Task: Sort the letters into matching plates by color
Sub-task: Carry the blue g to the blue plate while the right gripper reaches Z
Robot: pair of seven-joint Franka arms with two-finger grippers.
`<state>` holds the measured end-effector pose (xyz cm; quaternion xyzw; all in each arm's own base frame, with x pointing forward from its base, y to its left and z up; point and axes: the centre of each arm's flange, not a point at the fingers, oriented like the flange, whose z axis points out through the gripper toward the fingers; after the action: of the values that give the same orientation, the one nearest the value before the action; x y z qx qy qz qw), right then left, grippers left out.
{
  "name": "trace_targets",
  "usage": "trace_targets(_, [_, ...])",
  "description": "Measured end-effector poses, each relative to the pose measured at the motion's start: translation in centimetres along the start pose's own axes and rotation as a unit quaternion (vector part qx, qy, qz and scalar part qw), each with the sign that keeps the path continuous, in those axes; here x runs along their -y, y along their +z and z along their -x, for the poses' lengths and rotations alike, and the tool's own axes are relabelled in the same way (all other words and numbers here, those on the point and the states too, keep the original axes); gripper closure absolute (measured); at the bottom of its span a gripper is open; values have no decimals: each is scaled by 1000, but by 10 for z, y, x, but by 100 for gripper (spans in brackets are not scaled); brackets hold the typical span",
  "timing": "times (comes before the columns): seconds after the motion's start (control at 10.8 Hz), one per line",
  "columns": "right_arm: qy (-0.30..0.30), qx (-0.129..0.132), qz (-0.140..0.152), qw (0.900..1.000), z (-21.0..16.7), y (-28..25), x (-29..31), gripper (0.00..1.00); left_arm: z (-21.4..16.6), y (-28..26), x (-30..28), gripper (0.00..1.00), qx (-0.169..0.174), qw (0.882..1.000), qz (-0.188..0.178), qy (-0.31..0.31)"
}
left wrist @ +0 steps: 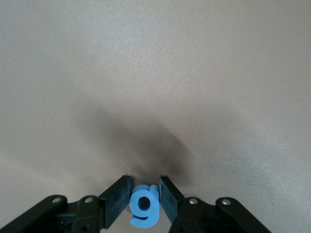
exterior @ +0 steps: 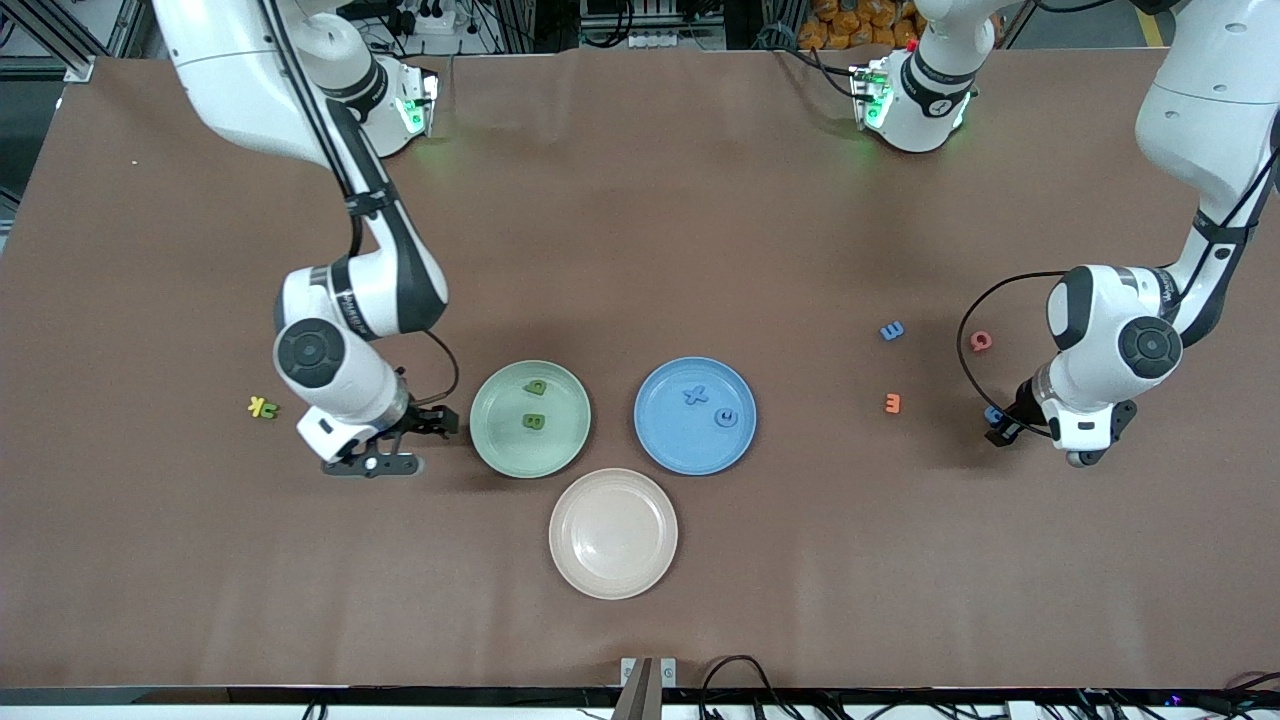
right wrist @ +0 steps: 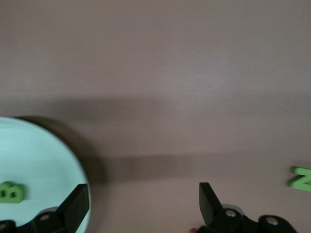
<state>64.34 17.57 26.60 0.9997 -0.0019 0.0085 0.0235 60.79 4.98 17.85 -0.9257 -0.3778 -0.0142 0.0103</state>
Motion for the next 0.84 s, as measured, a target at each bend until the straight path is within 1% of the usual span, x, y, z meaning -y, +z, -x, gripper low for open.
trace_targets(0.37, [56,3,1,998,-15,7,-83,0,-4,-21,-8,67,-7,1000,-2,5])
trace_targets(0.46, [58,-4,0,998,-16,11,-102,0,-2,-23,-12,67,-7,1000,0,7])
trace_targets(0.56, [54,-18,-1,998,-11,19,-121,0,4,-26,-21,67,-7,1000,6,15])
trace_targets(0.65, [52,-25,-1,998,0,30,-137,0,14,-30,-34,67,-5,1000,13,25])
trace_targets(0.84, [52,-17,-1,998,20,45,-153,0,43,-40,-66,67,9,999,19,43])
